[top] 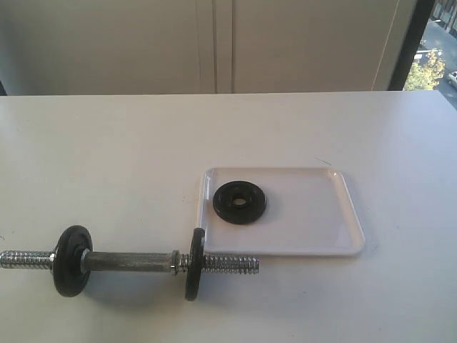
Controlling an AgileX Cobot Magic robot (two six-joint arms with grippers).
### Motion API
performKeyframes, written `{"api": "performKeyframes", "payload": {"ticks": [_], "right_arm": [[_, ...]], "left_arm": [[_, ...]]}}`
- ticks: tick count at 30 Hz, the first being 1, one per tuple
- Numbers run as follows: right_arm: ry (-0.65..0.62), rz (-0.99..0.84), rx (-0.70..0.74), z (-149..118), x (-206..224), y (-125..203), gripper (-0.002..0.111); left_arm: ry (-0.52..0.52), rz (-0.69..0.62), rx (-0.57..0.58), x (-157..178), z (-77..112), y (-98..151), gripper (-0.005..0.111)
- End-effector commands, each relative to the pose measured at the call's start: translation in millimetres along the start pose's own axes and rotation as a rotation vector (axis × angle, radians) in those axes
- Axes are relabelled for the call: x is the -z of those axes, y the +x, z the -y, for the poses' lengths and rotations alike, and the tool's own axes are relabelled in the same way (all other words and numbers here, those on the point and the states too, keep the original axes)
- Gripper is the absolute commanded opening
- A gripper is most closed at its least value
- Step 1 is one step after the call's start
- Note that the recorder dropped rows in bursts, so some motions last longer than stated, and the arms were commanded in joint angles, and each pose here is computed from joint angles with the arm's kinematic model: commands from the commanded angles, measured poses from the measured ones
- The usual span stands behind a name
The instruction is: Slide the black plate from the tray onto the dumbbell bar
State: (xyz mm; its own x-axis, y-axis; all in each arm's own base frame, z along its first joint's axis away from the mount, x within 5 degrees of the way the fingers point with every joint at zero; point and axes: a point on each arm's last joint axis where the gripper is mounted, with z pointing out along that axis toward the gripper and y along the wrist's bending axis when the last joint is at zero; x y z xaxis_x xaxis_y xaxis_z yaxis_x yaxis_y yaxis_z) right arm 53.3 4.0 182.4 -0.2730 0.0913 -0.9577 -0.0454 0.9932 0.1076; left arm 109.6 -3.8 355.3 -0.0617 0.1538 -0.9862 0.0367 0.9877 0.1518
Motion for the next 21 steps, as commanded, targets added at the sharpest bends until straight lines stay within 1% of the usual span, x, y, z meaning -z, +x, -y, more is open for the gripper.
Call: {"api": "performKeyframes", "payload": {"ticks": [1, 3, 6, 7, 8, 10, 12, 13, 14, 17, 18, 19, 21], "right_arm": [[0.004, 0.016, -0.001, 0, 0, 0, 0.0], [0.004, 0.016, -0.001, 0, 0, 0, 0.0], [0.004, 0.016, -0.001, 0, 0, 0, 0.0], [0.004, 0.016, -0.001, 0, 0, 0, 0.0], [0.004, 0.016, -0.001, 0, 0, 0, 0.0], [0.004, 0.016, -0.001, 0, 0, 0, 0.0], [0.004, 0.016, -0.001, 0, 0, 0, 0.0], [0.004, 0.016, -0.001, 0, 0, 0, 0.0], [0.004, 0.016, -0.001, 0, 0, 0, 0.0], [0.004, 0.016, -0.001, 0, 0, 0, 0.0], [0.004, 0.016, -0.001, 0, 0, 0, 0.0], [0.004, 0.016, -0.001, 0, 0, 0, 0.0], [0.004, 0.016, -0.001, 0, 0, 0, 0.0]], "left_arm": [[0.143, -0.436, -0.225, -42, 10.2, 0, 0.0], [0.338, -0.622, -0.328, -60, 28.9, 1, 0.0], [0.601, -0.8, -0.455, -84, 58.7, 3, 0.0], [0.672, -0.831, -0.498, -89, 67.7, 4, 0.0], [0.753, -0.864, -0.545, -97, 81.3, 7, 0.0], [0.871, -0.906, -0.625, -104, 102.2, 14, 0.0], [1.008, -0.921, -0.72, -107, 126.0, 24, 0.0], [1.059, -0.916, -0.754, -107, 135.3, 28, 0.0], [1.132, -0.905, -0.811, -106, 147.8, 34, 0.0], [1.26, -0.871, -0.925, -104, 170.6, 45, 0.0], [1.286, -0.857, -0.955, -104, 175.3, 47, 0.0], [1.305, -0.847, -0.977, -104, 179.4, 50, 0.0], [1.308, -0.841, -0.981, -108, 185.4, 55, 0.0]]}}
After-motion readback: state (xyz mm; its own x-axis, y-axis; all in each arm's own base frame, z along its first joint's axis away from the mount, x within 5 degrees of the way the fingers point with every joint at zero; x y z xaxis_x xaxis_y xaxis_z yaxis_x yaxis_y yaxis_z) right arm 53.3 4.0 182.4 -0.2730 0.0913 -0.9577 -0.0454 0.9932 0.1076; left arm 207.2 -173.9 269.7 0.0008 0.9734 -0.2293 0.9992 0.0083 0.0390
